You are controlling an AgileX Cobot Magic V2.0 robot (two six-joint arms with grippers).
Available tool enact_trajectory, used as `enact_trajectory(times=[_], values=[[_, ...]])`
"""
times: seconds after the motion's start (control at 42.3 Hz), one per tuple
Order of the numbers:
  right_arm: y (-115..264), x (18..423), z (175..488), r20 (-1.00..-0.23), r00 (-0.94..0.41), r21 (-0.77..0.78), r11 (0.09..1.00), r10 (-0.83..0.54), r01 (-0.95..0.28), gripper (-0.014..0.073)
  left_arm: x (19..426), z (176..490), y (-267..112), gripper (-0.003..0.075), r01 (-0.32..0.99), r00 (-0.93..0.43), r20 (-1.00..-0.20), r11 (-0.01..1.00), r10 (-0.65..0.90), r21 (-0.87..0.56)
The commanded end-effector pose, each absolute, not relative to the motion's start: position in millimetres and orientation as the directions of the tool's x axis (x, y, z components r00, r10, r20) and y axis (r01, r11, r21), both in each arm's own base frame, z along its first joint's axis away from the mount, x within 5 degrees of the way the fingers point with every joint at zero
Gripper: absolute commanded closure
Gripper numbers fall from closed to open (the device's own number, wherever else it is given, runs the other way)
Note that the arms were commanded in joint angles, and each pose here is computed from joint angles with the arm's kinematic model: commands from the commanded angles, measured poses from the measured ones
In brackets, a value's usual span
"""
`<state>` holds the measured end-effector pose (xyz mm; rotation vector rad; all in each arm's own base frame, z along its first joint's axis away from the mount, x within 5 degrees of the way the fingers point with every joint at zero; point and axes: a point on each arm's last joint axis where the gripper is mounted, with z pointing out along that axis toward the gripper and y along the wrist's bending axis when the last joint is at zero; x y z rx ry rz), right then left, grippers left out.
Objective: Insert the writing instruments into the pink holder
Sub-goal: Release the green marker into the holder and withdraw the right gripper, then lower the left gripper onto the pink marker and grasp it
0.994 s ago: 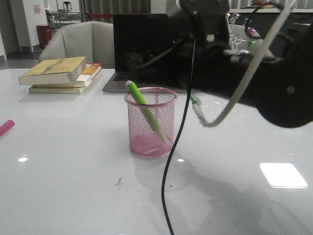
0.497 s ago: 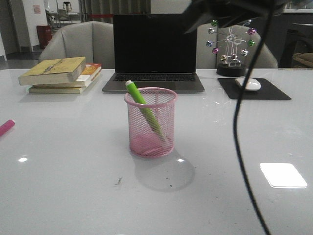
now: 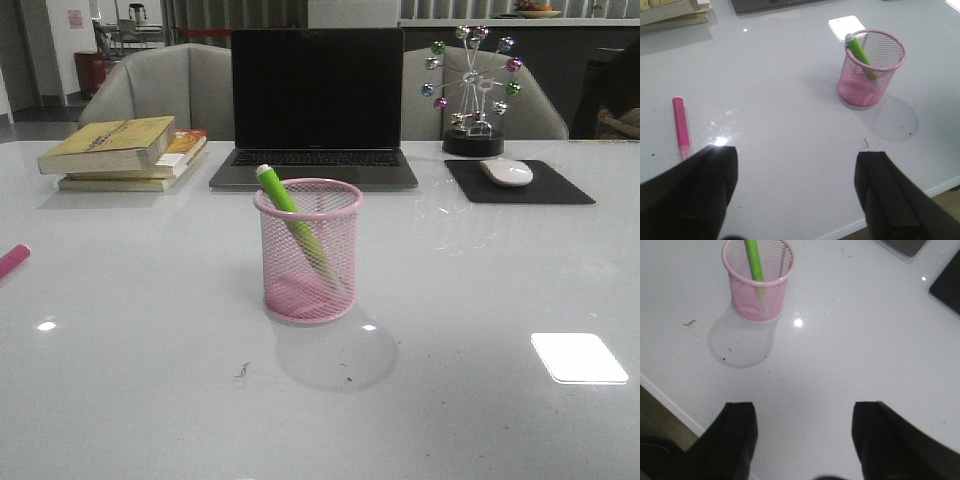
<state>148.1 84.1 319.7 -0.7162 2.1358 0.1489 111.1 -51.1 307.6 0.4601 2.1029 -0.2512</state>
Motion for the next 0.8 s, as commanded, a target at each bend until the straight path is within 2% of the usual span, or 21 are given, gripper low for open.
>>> enact_trajectory(times=[0.0,0.024,0.308,0.615,0.781], values=[[82,143,336,-0.826,-0.391,-0.151,0.828,-0.406,-0.54,0.0075,121,318,-56,0.0173,0.406,-0.469,-0.862,0.913,0.19,-0.02],[82,143,336,-0.826,-0.391,-0.152,0.828,-0.406,-0.54,0.0103,122,317,-56,0.0173,0.402,-0.488,-0.85,0.916,0.198,-0.018],[82,143,334,-0.817,-0.403,-0.15,0.828,-0.411,-0.541,0.0103,172,318,-63,0.0173,0.285,-0.719,-0.649,0.957,0.248,0.05],[82,143,334,-0.817,-0.403,-0.15,0.828,-0.411,-0.541,0.0103,258,304,-36,0.0174,0.069,-0.84,-0.535,0.996,0.09,0.059],[82,143,334,-0.817,-0.403,-0.15,0.828,-0.411,-0.541,0.0103,304,284,-16,0.0211,0.0,-0.875,-0.483,0.998,0.034,0.069]])
